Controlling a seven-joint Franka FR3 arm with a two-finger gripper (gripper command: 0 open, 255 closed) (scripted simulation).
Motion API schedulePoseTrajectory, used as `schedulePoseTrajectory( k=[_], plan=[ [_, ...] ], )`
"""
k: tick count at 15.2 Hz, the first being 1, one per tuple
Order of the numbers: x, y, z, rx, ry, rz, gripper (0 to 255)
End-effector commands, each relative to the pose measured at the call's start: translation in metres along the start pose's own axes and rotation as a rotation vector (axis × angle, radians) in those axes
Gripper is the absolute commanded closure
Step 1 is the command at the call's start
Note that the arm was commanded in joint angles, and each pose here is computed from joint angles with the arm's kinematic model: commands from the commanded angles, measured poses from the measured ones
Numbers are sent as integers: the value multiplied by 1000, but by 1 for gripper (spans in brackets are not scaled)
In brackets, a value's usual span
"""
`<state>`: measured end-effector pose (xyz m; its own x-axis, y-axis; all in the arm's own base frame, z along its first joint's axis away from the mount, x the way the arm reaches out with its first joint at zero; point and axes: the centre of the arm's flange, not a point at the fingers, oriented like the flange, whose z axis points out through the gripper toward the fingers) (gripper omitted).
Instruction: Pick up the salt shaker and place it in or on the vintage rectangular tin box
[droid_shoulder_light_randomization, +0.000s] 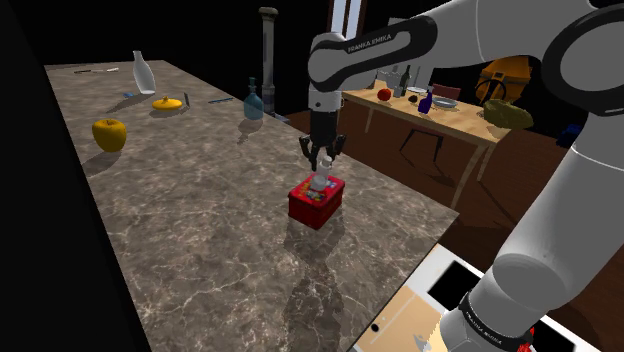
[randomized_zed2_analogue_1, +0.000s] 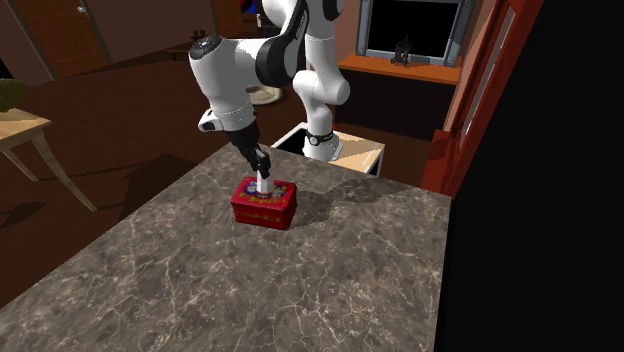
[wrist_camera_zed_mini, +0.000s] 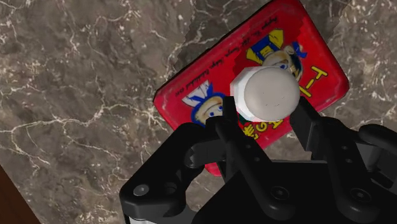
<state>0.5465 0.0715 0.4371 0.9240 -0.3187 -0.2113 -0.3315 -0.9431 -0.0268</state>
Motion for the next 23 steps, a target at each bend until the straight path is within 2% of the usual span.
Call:
schedulePoseTrajectory(
  k=[1,5,6,11,15,23],
  plan=[
    [0,0,1,0,0,0,255],
    [0,0,1,0,0,0,255],
    [0,0,1,0,0,0,0],
    [0,0,1,0,0,0,0],
    [0,0,-49,0,0,0,0],
    [0,0,-49,0,0,0,0]
  ],
)
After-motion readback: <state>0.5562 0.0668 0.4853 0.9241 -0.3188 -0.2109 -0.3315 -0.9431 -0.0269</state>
